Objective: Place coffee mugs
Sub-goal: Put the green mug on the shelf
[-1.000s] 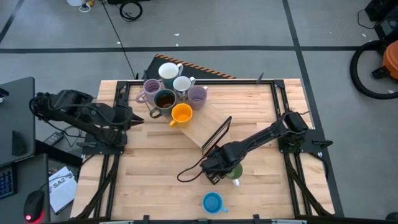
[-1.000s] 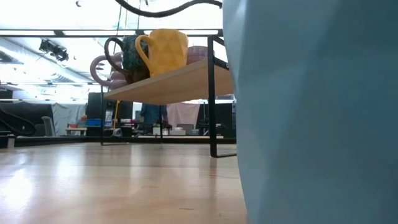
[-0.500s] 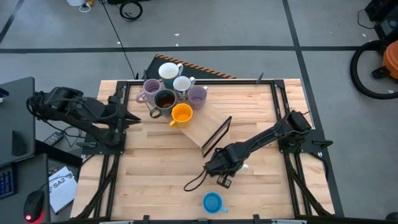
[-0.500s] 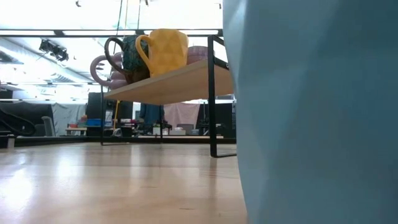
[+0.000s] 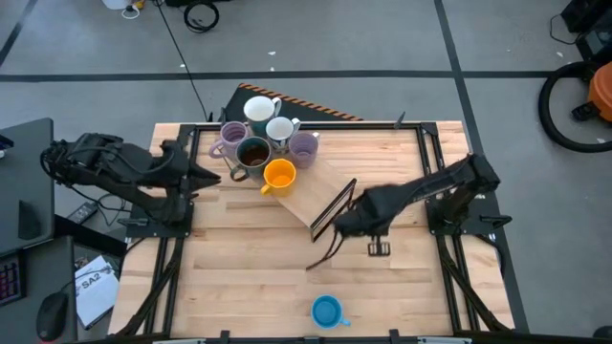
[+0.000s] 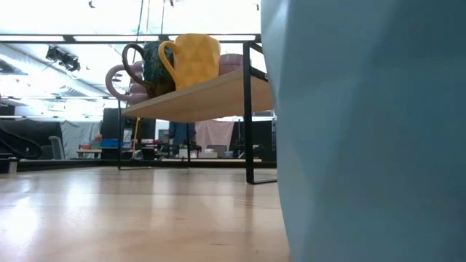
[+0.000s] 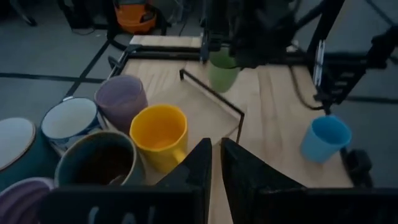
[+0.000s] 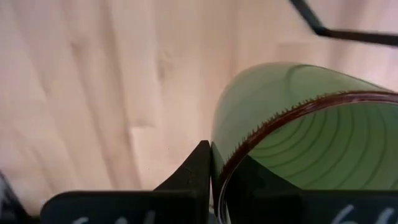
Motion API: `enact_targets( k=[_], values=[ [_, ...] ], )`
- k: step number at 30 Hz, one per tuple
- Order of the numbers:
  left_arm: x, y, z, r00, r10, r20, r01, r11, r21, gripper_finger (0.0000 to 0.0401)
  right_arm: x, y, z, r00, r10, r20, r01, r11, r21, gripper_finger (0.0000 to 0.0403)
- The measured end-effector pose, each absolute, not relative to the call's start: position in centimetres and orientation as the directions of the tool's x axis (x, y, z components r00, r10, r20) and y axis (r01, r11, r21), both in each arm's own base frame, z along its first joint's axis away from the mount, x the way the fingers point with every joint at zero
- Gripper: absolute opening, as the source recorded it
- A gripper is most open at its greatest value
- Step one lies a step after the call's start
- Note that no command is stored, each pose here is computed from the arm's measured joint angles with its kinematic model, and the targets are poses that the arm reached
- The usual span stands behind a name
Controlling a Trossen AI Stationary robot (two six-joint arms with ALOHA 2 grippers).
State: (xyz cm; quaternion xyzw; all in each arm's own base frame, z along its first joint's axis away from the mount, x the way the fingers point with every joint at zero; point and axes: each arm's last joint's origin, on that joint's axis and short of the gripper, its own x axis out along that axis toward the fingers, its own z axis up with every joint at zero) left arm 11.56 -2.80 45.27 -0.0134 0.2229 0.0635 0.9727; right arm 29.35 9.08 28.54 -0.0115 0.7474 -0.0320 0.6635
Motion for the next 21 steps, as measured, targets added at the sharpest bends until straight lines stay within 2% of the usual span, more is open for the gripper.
enact_targets(
  k=[3, 9, 12, 18, 21],
  values=[
    [11.7, -2.8, 45.5, 0.901, 0.13, -0.414, -0.156, 0.987, -0.027, 0.0041, 28.7, 7.1, 29.6, -0.125, -0.07, -0.99, 0.001, 0.998, -0.07, 0.0033],
    [11.7, -2.6, 45.6, 0.898, 0.198, -0.394, -0.24, 0.969, -0.059, 0.0041, 27.6, 4.4, 31.9, -0.042, -0.069, -0.997, -0.059, 0.996, -0.066, 0.0032],
    [11.7, -2.6, 45.6, 0.896, 0.215, -0.389, -0.267, 0.96, -0.084, 0.0041, 27.0, 2.9, 32.9, 0.008, -0.129, -0.992, -0.002, 0.992, -0.129, 0.0031],
    [11.7, -2.5, 45.6, 0.891, 0.248, -0.381, -0.311, 0.944, -0.114, 0.0041, 26.3, 0.1, 33.8, 0.031, -0.156, -0.987, 0.094, 0.984, -0.153, 0.003],
    [11.7, -2.4, 45.7, 0.889, 0.268, -0.372, -0.329, 0.938, -0.109, 0.0041, 26.0, -0.8, 34.2, 0.04, -0.259, -0.965, 0.085, 0.963, -0.255, 0.003]
  ],
)
